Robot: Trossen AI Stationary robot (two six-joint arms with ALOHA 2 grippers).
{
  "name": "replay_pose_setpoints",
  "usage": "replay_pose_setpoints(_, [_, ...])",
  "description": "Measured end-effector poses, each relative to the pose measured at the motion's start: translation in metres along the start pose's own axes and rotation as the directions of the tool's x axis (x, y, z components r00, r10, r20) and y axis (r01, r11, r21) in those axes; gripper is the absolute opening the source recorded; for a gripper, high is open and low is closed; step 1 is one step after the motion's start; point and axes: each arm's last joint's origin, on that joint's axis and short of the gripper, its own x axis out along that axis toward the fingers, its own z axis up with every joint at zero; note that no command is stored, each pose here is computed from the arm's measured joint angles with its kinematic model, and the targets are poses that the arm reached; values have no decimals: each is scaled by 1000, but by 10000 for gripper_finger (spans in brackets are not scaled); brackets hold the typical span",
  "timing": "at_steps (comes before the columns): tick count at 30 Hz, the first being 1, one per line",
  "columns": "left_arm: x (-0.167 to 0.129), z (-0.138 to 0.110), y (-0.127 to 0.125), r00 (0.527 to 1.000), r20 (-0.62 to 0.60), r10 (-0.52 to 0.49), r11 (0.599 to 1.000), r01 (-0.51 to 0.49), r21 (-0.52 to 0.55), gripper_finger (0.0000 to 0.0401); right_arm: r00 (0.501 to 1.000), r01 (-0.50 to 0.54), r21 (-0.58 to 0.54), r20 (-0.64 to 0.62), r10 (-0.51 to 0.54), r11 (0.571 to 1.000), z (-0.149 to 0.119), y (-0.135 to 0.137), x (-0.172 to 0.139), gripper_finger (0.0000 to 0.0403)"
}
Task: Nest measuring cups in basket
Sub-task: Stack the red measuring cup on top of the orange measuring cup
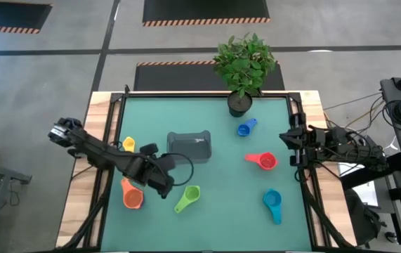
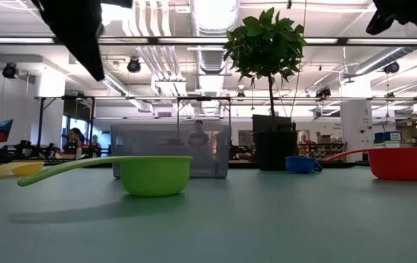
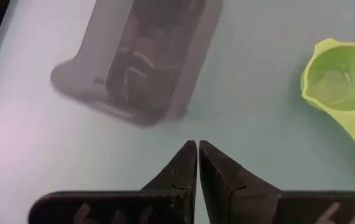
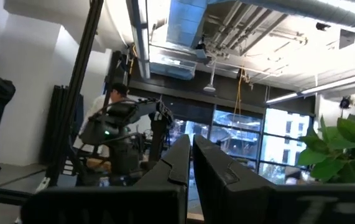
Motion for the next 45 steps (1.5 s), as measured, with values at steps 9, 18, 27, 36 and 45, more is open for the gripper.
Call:
replay_pose_setpoints(9, [23, -4, 10, 992, 107, -67, 989, 51, 138, 0, 997, 4, 224, -81, 14, 975, -8, 1, 0, 9])
replay_pose_setpoints(18, [-14, 0, 28, 839, 459, -292, 934, 146, 326, 0, 999, 37, 300, -45, -25, 953, -4, 0, 0, 9])
replay_pose_setpoints(27, [-43, -7, 54, 603, 739, -301, 909, -53, 414, 0, 986, 133, 512, -159, -59, 849, -17, 0, 9, 9])
replay_pose_setpoints(36, [-50, -10, 68, 594, 796, -116, 953, -160, 259, 0, 903, 278, 585, -429, -1, 762, -53, 6, 31, 9])
replay_pose_setpoints(45, [-51, -11, 69, 595, 798, -90, 940, -213, 265, 0, 709, 413, 505, -700, 81, 758, -54, 9, 61, 9])
